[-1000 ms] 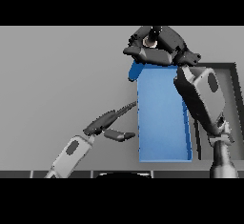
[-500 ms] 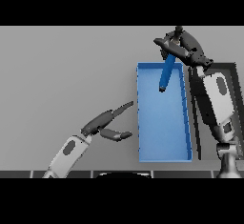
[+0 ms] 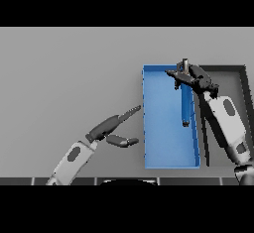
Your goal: Pick up the blue pipe and place it into the blue bin.
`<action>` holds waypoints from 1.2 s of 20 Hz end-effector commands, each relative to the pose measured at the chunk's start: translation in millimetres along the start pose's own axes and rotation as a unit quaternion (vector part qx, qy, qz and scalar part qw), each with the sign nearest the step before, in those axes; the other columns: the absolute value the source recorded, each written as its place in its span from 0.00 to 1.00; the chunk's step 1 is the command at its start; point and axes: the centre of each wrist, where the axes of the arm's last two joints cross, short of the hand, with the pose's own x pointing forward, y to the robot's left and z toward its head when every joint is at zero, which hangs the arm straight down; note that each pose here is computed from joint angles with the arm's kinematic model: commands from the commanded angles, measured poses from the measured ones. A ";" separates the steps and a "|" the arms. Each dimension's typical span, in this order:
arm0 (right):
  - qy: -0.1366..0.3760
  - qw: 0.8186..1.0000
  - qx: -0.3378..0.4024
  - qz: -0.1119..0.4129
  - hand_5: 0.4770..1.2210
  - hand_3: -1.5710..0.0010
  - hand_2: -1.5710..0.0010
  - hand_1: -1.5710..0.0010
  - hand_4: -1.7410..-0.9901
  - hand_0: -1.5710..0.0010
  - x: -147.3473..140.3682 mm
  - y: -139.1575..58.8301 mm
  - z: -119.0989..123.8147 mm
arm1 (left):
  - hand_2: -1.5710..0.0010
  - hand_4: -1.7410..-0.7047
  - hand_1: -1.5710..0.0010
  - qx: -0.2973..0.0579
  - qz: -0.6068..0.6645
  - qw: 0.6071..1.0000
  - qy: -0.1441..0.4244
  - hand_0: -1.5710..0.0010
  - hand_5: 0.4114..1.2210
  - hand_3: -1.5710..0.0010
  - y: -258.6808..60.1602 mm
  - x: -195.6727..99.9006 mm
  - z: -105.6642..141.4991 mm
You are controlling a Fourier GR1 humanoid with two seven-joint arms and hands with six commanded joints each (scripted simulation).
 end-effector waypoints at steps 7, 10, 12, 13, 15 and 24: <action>0.148 0.988 -0.022 -0.033 0.88 0.75 0.62 0.61 0.54 0.59 -37.6 -5.8 -15.5 | 1.00 0.83 1.00 -0.002 -0.005 1.000 -0.003 1.00 0.11 1.00 1.2 0.1 0.8; 0.166 0.986 0.014 0.029 0.78 0.87 0.81 0.80 0.68 0.79 -36.9 -3.0 -10.6 | 1.00 0.83 1.00 0.002 -0.002 1.000 0.002 1.00 0.10 1.00 0.9 -2.3 -1.6; 0.163 0.983 0.017 0.082 0.68 0.92 0.88 0.87 0.75 0.87 -40.0 1.6 -10.4 | 1.00 0.83 1.00 0.000 -0.003 1.000 0.002 1.00 0.10 1.00 -0.8 -3.8 1.3; 0.165 0.981 0.018 0.099 0.63 0.93 0.90 0.90 0.77 0.89 -37.2 3.3 -8.7 | 1.00 0.83 1.00 0.002 -0.004 1.000 0.006 1.00 0.10 1.00 0.7 -3.8 -0.3; 0.163 0.979 0.014 0.125 0.55 0.96 0.94 0.93 0.80 0.93 -36.7 0.8 -8.3 | 1.00 0.83 1.00 0.001 0.000 1.000 0.001 1.00 0.09 1.00 -1.6 -0.1 -0.9; 0.146 0.981 0.031 0.122 0.45 0.99 0.98 0.96 0.78 0.92 -38.2 0.6 -14.6 | 1.00 0.83 1.00 0.008 -0.003 1.000 0.010 1.00 0.08 1.00 1.8 -1.0 2.6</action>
